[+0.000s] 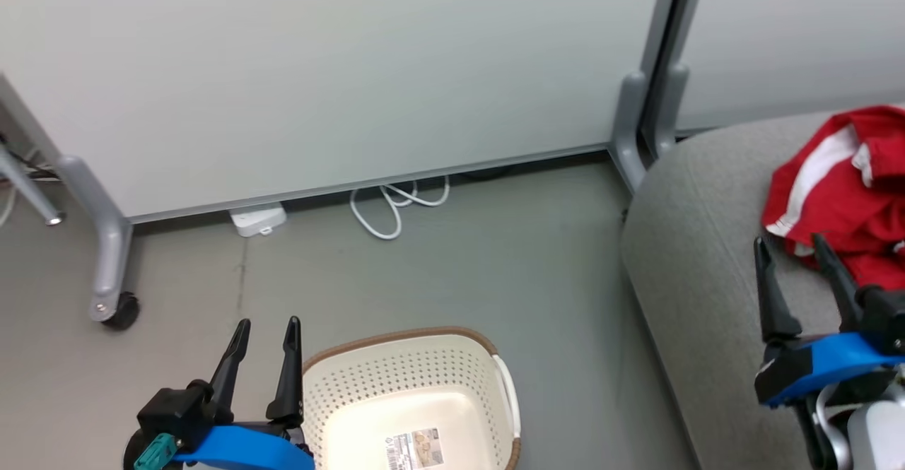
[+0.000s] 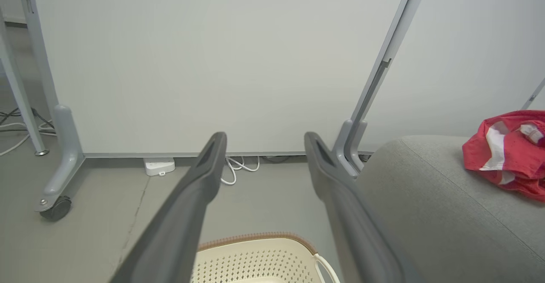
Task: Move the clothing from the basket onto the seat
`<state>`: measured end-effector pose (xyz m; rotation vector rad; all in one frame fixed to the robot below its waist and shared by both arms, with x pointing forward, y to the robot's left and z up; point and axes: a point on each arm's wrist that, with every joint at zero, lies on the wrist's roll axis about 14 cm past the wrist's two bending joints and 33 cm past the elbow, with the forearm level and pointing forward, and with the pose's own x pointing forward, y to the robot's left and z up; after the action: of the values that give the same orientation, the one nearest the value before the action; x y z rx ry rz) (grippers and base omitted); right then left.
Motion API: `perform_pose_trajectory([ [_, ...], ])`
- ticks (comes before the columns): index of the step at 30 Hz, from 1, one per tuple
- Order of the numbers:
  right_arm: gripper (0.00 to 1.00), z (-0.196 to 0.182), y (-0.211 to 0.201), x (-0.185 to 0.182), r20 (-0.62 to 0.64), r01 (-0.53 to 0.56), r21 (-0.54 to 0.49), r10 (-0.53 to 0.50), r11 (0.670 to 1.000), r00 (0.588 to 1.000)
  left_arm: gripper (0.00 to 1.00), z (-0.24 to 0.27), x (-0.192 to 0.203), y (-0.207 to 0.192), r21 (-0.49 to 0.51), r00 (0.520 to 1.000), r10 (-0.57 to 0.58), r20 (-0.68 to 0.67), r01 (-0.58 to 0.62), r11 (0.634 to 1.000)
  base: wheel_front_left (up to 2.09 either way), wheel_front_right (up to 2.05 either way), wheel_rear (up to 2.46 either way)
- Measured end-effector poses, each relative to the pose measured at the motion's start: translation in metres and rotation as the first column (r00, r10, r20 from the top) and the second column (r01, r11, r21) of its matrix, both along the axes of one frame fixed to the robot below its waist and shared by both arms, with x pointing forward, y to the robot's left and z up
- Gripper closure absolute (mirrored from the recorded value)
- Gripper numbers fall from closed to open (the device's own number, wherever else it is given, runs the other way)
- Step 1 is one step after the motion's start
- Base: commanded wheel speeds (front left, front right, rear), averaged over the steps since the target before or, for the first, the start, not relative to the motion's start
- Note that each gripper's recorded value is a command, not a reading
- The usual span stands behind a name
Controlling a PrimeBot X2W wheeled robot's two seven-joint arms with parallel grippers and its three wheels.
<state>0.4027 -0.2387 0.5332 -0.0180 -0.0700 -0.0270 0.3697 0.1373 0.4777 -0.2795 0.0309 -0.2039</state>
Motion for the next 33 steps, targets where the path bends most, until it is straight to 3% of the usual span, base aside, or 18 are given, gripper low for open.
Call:
perform_pose_trajectory([
  [11, 0.00, -0.013, 0.061, -0.015, -0.029, -0.132, 0.049, 0.133, 0.990, 0.991, 0.00, 0.000, -0.021, 0.039, 0.003, 0.991, 0.131, 0.003, -0.131, 0.991, 0.00, 0.00, 0.00],
  [33, 0.00, -0.026, 0.080, -0.018, -0.058, -0.170, 0.082, 0.175, 0.982, 0.983, 0.00, -0.014, -0.027, 0.043, 0.004, 0.988, 0.146, -0.040, -0.146, 0.989, 0.00, 0.00, 0.00],
])
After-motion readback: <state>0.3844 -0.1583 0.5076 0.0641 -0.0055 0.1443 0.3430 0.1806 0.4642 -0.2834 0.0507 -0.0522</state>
